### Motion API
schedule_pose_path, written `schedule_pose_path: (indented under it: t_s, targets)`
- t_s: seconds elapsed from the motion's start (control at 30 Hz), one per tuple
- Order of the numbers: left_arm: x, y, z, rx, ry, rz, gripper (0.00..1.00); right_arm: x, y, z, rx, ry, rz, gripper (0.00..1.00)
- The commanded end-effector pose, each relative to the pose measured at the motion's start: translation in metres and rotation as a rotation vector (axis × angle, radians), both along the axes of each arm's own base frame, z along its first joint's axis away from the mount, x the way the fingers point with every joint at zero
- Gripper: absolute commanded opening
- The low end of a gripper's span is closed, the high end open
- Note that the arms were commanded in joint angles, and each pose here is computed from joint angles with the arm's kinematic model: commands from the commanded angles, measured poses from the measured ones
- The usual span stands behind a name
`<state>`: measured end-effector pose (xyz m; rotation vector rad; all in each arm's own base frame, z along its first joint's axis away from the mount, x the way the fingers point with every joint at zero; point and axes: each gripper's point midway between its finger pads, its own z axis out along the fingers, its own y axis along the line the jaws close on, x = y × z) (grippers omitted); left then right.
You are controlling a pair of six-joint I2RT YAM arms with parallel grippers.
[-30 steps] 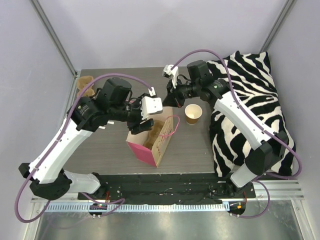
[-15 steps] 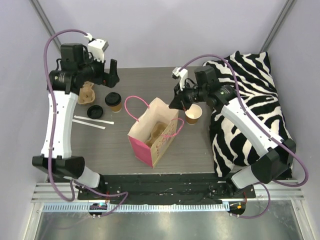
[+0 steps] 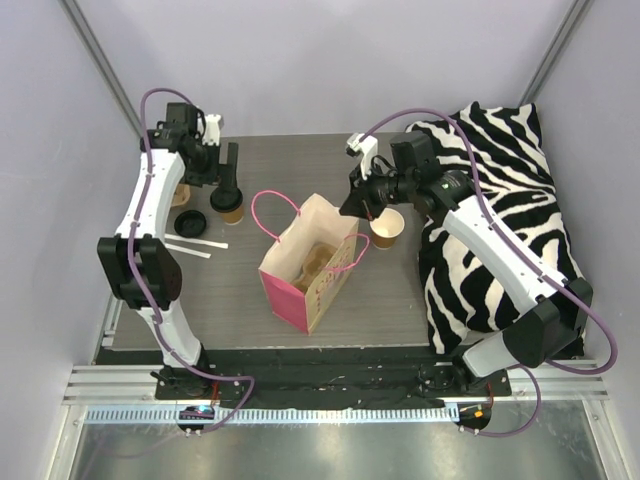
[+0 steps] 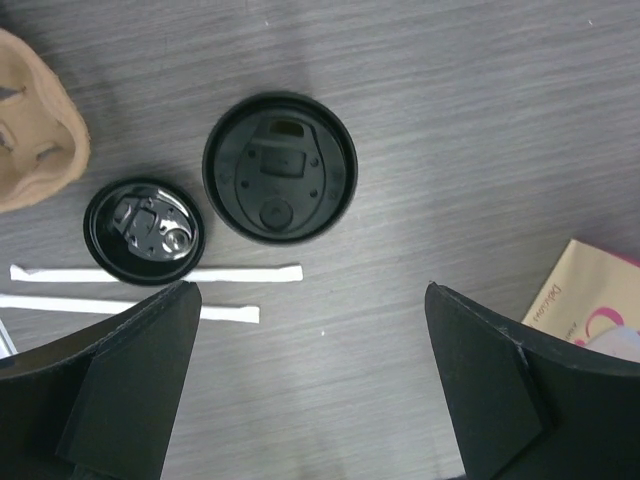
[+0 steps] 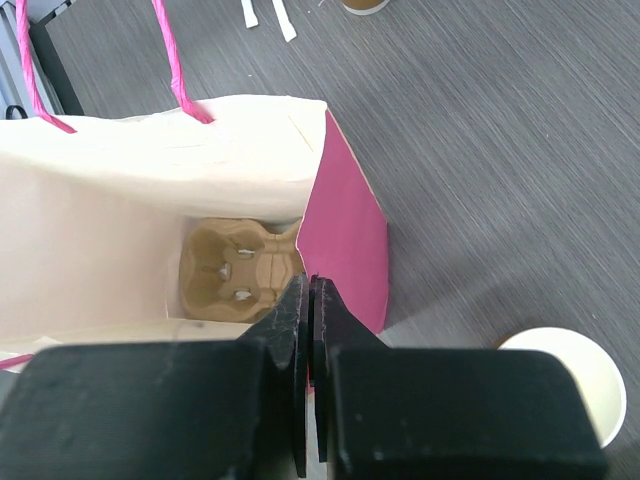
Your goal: Pack the takeout coffee
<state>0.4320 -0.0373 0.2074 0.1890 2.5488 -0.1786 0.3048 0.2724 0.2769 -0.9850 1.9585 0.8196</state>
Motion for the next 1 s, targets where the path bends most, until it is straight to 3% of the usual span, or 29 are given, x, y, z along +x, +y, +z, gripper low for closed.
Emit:
schedule_pose_path:
  t_s: [0.0,0.13,0.2,0.33,0.47,0.63,0.97]
  targets:
    - [0.026,0.0,-0.003,-0.001,-0.058,0.019,1.0,0.005,-0.001,0.016,0.035,-0.055,-0.016,0.01]
    - [0.036,0.004,-0.019,0.02,-0.054,0.014,0.98,0.007,-0.001,0.015,0.032,-0.056,-0.015,0.01]
    - [0.041,0.006,-0.03,0.036,-0.033,0.017,0.89,0.009,-0.001,0.014,0.031,-0.056,-0.016,0.01]
    - [0.047,0.009,-0.043,0.053,0.002,0.023,0.81,0.011,0.0,0.014,0.033,-0.049,-0.015,0.01]
    - [0.05,0.014,-0.055,0.08,0.02,0.03,0.81,0.014,-0.001,0.012,0.03,-0.048,-0.019,0.01]
    - [0.054,0.017,-0.065,0.099,0.028,0.03,0.88,0.016,0.0,0.011,0.031,-0.043,-0.016,0.01]
    - [0.057,0.014,-0.073,0.088,0.039,0.025,0.82,0.02,0.0,0.009,0.03,-0.038,-0.017,0.01]
